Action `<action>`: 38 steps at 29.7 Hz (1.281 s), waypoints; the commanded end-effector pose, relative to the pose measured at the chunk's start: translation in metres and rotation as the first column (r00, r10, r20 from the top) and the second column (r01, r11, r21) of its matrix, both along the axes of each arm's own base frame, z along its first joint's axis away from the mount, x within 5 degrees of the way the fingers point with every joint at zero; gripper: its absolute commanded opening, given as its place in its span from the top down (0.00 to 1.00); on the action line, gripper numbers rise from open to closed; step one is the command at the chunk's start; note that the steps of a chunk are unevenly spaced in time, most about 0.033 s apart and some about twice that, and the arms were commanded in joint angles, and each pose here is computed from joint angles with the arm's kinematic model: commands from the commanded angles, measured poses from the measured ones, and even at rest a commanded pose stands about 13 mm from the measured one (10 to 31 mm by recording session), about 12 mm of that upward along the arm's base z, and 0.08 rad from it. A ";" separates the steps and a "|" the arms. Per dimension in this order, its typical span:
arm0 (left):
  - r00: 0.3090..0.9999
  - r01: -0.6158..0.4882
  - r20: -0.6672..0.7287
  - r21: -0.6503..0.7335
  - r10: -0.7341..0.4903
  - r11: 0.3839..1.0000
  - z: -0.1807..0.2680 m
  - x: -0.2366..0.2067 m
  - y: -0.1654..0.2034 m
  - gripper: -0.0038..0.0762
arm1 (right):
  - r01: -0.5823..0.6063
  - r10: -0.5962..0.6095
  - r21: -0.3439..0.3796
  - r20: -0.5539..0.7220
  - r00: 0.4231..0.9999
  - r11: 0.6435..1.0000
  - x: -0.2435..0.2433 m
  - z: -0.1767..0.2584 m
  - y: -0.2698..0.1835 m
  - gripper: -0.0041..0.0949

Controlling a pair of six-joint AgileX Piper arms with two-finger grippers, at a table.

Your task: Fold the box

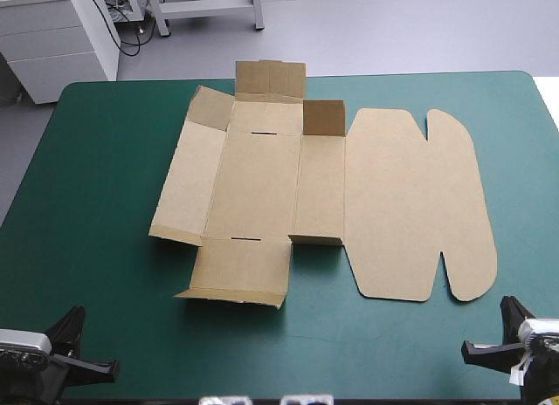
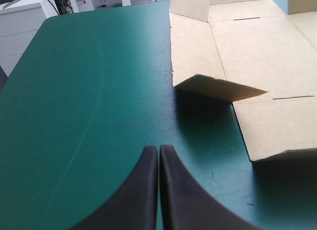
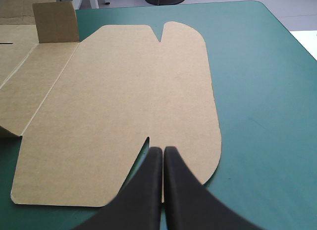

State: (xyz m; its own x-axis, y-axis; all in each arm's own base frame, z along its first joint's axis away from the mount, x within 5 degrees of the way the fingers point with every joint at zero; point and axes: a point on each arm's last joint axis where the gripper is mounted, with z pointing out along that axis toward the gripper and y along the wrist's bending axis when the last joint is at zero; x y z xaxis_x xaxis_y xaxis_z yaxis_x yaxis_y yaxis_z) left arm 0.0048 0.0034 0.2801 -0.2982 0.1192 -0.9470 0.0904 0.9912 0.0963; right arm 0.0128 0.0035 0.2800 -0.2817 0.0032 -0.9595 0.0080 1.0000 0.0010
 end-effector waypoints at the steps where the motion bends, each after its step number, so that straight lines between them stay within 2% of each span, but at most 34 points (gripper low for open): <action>1: 0.995 0.002 0.100 -0.017 -0.001 1.000 0.013 -0.002 0.000 0.96 | 0.001 -0.001 0.001 0.080 0.997 1.000 0.002 0.015 0.000 0.96; 23: 0.992 0.010 0.126 -0.028 -0.007 1.000 0.022 0.000 -0.001 0.96 | 0.001 -0.001 0.001 0.080 0.997 1.000 0.002 0.015 0.000 0.96; 29: 0.999 0.040 0.017 -0.061 -0.039 0.997 0.045 0.020 -0.007 0.96 | 0.001 -0.001 0.001 0.080 0.997 1.000 0.002 0.015 0.000 0.96; 38: 0.980 0.045 -0.190 -0.066 -0.057 0.997 0.076 0.093 -0.017 0.96 | 0.001 -0.001 0.001 0.080 0.997 1.000 0.002 0.015 0.000 0.96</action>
